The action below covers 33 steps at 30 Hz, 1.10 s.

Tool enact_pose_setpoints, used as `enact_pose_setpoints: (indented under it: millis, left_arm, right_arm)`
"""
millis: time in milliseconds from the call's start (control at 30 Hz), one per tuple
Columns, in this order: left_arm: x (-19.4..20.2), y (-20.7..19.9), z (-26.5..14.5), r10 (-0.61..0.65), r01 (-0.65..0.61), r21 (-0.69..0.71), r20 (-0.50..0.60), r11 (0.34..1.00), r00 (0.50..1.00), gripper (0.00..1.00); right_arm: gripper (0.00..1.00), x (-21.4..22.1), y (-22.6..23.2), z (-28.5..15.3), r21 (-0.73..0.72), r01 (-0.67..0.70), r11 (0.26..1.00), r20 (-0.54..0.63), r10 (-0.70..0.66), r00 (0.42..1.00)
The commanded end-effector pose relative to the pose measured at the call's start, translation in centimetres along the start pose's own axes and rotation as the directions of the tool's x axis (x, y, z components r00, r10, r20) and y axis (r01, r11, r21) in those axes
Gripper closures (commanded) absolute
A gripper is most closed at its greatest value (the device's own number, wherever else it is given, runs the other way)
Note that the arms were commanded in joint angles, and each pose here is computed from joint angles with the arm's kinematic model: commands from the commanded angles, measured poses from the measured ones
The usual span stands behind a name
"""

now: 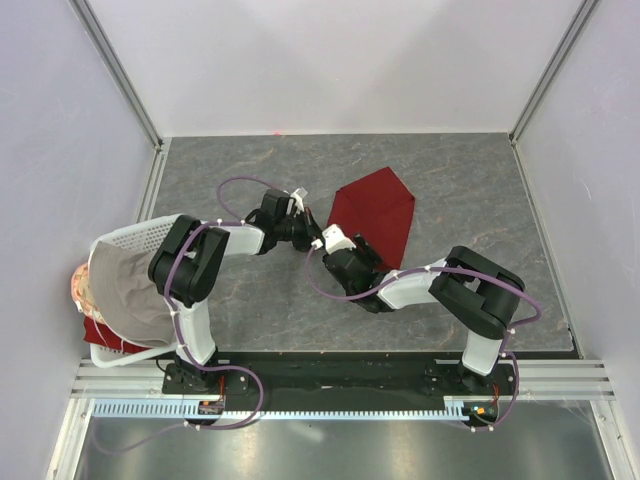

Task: Fold the napkin, place the utensils inside, and roll it up
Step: Roll the napkin with the utensil

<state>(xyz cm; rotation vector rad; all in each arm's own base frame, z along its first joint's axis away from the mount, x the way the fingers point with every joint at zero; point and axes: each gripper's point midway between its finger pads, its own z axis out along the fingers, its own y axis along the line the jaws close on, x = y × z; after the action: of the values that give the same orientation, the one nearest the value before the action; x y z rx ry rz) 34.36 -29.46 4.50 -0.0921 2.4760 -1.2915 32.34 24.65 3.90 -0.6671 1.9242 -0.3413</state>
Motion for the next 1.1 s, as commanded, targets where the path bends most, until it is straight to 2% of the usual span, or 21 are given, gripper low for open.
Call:
enact_pose_setpoints:
  millis: [0, 367, 433, 467, 567, 600, 667, 800, 900, 1067]
  left_arm:
    - [-0.8, -1.7, -1.3, 0.011, -0.012, 0.046, 0.023, 0.999, 1.0, 0.98]
    - [-0.3, -1.8, -1.6, 0.046, -0.046, 0.06, -0.005, 0.997, 0.999, 0.98]
    - [-0.2, -1.6, -1.6, 0.054, -0.053, 0.052, -0.006, 0.997, 0.999, 0.94]
    - [-0.2, -1.7, -1.7, 0.057, -0.056, 0.052, -0.006, 0.997, 0.998, 0.91]
    - [-0.3, -1.5, -1.8, 0.064, -0.064, 0.04, 0.001, 0.997, 0.998, 0.71]
    - [-0.5, -1.4, -1.9, 0.071, -0.071, 0.029, 0.009, 0.997, 0.997, 0.58]
    - [-0.5, -1.1, -2.2, 0.074, -0.074, 0.003, 0.021, 0.997, 0.997, 0.41]
    - [-1.6, -0.3, -3.2, 0.11, -0.105, -0.066, 0.089, 0.992, 0.99, 0.27]
    - [-2.3, 0.1, -4.2, 0.151, -0.135, -0.118, 0.145, 0.984, 0.978, 0.21]
    - [-2.6, 1.6, -5.4, 0.204, -0.164, -0.211, 0.184, 0.964, 0.961, 0.19]
  right_arm:
    - [0.33, 0.8, -0.3, -0.1, 0.028, -0.004, 1.0, -0.015, 0.004, 1.0]
    - [0.6, 0.7, 1.7, 0.4, -0.067, 0.068, 0.995, -0.018, -0.069, 0.997]
    - [0.62, 0.8, 2.2, 0.4, -0.096, 0.078, 0.992, -0.022, -0.081, 0.996]
    - [0.63, 0.8, 2.3, 0.4, -0.108, 0.081, 0.991, -0.022, -0.084, 0.996]
    - [0.68, 0.9, 3.0, 0.4, -0.161, 0.093, 0.983, -0.025, -0.098, 0.995]
    - [0.69, 1.0, 3.1, 0.4, -0.175, 0.098, 0.98, -0.029, -0.104, 0.994]
    - [0.73, 1.0, 3.6, 0.3, -0.218, 0.102, 0.971, -0.036, -0.113, 0.993]
    - [0.84, 0.4, 4.7, 0.1, -0.3, 0.116, 0.947, -0.05, -0.137, 0.989]
    - [0.99, 0.3, 5.2, -0.2, -0.357, 0.113, 0.927, -0.079, -0.151, 0.985]
    - [1.0, 0.6, 6.0, -1.2, -0.48, 0.048, 0.876, -0.143, -0.133, 0.981]
